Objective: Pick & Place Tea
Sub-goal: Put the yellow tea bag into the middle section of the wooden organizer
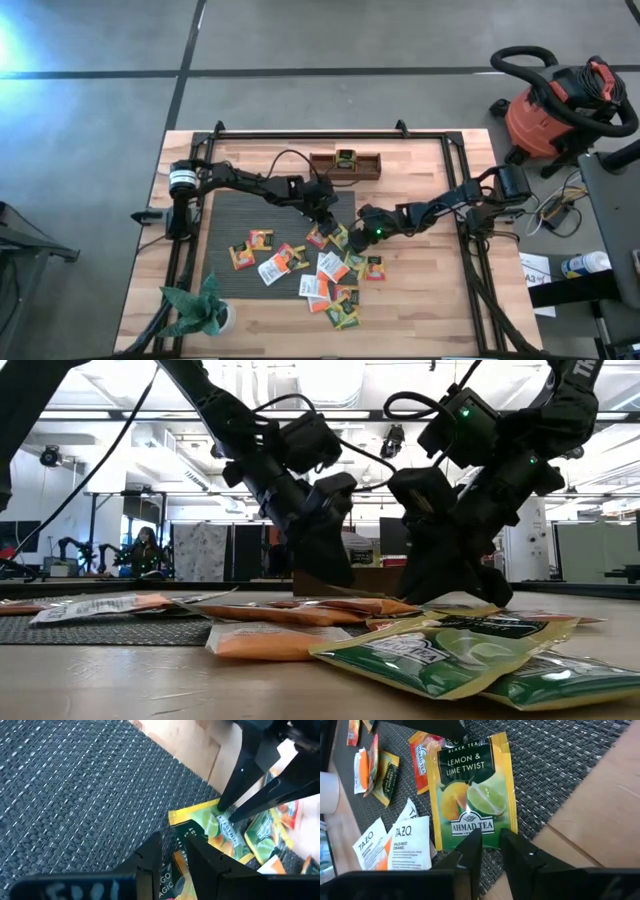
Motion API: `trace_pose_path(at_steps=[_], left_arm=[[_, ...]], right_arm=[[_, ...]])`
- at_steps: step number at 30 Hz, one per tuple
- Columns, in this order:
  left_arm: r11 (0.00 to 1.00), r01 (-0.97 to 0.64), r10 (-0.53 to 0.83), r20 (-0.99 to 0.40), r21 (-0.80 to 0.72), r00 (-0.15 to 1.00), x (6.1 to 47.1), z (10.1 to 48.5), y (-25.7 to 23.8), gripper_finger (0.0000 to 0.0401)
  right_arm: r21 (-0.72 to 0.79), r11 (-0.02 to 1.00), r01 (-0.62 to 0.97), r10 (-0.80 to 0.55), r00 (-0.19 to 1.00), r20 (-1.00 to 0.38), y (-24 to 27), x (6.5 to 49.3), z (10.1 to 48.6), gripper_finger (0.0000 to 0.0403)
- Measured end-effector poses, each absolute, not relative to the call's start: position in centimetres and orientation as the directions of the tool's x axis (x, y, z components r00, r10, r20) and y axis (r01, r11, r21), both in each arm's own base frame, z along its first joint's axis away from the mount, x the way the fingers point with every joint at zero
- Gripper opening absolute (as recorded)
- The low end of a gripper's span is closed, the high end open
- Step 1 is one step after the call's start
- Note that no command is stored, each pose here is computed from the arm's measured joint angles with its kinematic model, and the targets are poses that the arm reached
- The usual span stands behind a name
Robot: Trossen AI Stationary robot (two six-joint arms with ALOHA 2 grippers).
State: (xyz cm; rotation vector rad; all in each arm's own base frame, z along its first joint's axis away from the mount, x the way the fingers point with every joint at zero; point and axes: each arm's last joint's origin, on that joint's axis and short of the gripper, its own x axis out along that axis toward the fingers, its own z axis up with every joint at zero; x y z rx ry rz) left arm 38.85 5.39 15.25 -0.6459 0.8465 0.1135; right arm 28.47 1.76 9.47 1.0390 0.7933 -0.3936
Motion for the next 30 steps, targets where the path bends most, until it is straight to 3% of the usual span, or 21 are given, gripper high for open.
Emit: trace_pose_path(at_steps=[14,30], left_arm=[[0.684,-0.399,-0.284,-0.727,-0.611,0.625,39.4,12.9,4.8,0.0083],[0.671,-0.306,-0.347,-0.651,-0.675,0.675,40.1,14.0,4.5,0.0075]], right_arm=[[0.606,0.492,0.625,0.069,0.666,-0.742,1.8,28.6,9.6,0.0080],[0.591,0.502,0.631,0.016,0.677,-0.736,1.7,28.8,9.8,0.0073]])
